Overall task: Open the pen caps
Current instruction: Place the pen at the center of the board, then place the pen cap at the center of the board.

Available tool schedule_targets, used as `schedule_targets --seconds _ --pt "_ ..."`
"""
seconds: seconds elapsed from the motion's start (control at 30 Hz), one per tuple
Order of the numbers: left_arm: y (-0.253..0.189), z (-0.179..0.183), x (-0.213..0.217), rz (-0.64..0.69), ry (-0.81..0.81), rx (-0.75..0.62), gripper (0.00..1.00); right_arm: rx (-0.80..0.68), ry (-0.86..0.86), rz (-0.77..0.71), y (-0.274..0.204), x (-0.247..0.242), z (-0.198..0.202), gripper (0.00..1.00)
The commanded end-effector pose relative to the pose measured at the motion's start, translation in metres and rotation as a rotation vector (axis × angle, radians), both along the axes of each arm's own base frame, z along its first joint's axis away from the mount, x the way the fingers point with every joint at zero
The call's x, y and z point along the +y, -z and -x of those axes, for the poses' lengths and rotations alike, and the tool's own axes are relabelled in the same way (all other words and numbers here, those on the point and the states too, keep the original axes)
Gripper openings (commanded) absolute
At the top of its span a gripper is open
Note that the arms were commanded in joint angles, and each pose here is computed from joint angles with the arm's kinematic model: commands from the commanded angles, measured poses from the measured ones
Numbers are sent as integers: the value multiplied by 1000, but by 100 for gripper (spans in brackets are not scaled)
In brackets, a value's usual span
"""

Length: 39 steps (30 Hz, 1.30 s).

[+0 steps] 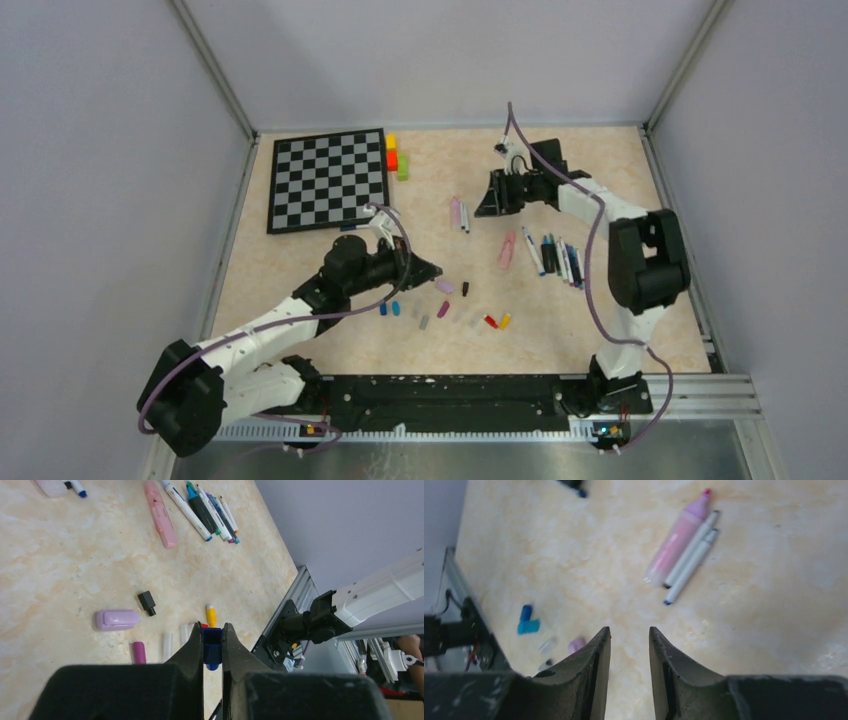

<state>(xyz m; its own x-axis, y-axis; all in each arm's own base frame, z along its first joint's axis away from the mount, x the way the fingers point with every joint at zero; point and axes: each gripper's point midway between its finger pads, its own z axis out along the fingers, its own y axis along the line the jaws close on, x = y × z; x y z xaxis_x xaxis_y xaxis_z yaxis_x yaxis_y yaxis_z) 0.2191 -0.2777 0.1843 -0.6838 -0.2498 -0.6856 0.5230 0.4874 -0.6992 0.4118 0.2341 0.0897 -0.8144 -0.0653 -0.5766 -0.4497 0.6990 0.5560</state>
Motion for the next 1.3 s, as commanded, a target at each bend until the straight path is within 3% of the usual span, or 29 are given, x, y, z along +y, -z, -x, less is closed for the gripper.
schedule_targets --seconds 0.0,0.1,0.3,0.5,0.77,1.27 --pt "-5 19 -24 -17 134 24 0 -199 -422 -194 -82 -6 76 33" --pt "12 30 -49 -126 183 32 0 -230 -491 -248 -86 -27 112 33" --pt "57 26 -85 -388 126 119 0 -334 -417 -187 -72 -55 136 32" --pt "106 5 -91 -562 -42 226 2 -370 -324 -182 -73 -77 132 31" --pt "137 -20 -98 -718 -140 281 3 -334 -257 -185 -68 -95 124 31" --pt "146 -24 -105 -745 -142 307 27 -316 -268 -194 -65 -95 125 31"
